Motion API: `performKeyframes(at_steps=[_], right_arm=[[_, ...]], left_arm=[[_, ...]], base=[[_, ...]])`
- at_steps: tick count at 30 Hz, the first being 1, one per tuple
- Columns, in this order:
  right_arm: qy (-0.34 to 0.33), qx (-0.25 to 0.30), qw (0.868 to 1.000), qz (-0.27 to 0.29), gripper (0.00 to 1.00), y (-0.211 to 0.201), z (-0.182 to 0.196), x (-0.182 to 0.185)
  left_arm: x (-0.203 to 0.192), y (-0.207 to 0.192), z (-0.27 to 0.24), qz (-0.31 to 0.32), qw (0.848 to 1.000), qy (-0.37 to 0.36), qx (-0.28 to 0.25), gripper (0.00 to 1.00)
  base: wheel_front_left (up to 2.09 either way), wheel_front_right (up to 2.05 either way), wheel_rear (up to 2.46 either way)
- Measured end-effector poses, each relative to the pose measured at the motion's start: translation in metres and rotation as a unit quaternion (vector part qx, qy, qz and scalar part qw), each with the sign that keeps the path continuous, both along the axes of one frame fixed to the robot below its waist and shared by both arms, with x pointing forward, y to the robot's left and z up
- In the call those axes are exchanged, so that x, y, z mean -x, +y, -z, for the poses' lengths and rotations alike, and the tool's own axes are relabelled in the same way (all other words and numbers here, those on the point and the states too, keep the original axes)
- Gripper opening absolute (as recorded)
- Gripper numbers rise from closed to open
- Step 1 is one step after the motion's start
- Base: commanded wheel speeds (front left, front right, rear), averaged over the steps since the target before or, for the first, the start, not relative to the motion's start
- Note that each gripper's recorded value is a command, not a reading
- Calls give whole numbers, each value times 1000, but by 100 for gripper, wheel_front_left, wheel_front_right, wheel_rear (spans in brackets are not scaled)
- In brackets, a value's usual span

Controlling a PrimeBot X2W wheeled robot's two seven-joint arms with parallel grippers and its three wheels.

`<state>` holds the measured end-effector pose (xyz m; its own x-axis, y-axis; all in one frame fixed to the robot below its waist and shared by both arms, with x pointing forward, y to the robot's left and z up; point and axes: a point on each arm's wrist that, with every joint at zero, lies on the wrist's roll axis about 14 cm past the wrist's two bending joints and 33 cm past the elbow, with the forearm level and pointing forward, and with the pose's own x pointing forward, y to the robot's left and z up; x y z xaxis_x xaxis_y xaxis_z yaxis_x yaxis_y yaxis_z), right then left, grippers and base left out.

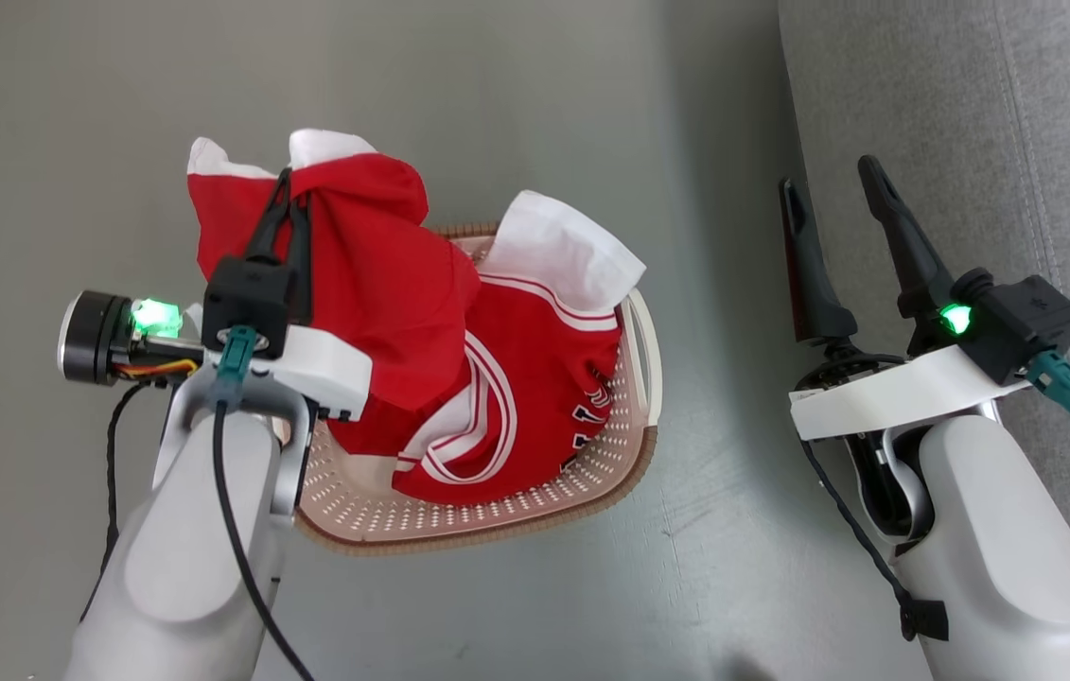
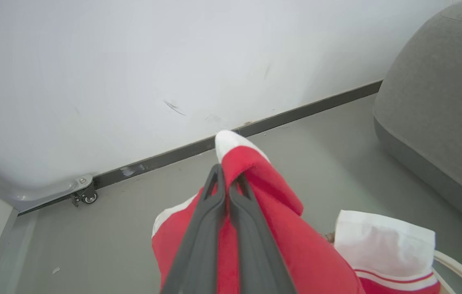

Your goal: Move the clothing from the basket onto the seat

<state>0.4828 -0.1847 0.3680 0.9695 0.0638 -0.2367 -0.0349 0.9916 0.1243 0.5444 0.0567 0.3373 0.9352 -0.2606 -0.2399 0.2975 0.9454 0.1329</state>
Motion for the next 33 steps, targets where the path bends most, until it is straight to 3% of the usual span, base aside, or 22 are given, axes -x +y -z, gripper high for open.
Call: performKeyframes(at_steps=[23,33], right_arm=[[-60,20,994,-91,100,46,-61,14],[-81,23,984,-156,100,80,-84,31]], left_arm=[[38,59,-111,-75,990,-94,68,0],[63,86,-145,-86,986,-125,65,0]], base=[[0,0,0],[0,0,0]])
